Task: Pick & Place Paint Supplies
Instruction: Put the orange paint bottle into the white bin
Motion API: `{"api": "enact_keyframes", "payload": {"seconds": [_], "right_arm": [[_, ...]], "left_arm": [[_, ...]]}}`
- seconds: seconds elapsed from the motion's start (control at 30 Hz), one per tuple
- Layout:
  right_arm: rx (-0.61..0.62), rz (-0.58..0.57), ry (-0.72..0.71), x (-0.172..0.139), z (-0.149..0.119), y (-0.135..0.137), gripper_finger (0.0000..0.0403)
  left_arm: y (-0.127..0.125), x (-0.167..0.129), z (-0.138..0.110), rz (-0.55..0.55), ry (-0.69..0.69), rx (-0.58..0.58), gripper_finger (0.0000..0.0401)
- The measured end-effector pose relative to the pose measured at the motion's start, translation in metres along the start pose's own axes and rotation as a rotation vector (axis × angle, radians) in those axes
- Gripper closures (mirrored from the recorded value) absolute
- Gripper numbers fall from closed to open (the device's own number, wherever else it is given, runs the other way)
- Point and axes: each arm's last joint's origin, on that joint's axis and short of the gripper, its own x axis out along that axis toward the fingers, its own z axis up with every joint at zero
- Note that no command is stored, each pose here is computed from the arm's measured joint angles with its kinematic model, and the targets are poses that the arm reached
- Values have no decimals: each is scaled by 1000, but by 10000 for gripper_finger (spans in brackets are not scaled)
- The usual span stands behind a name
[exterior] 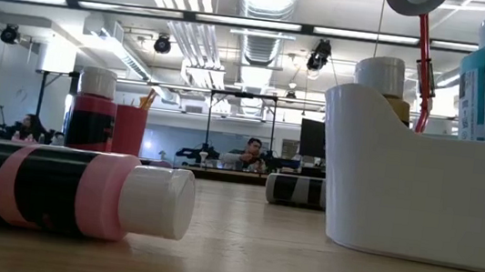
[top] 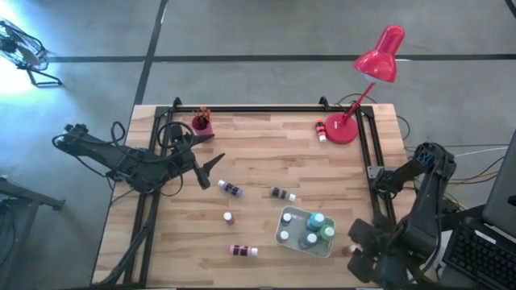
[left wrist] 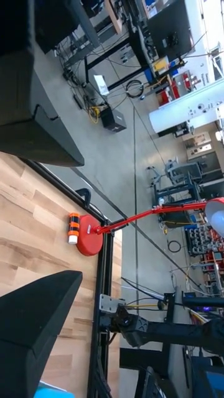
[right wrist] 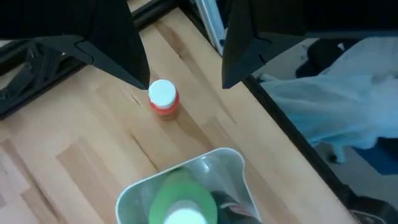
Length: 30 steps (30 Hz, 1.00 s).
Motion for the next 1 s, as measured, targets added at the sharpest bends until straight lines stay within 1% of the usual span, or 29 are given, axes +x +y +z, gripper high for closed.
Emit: {"api": "enact_keyframes", "payload": {"seconds": [0.33,0.57,0.8,1.0], "right_arm": [[-15,-109,55,28,-9,11,204],[-4,-141,98,43,-13,10,190],[10,-102,117,56,-14,4,178],[10,-126,144,69,-16,-5,168]], "left_arm": [[0,0,0,0,0,0,110],[0,0,0,0,0,0,110],[0,0,0,-1,0,1,110],[0,0,0,-1,0,1,110]]}}
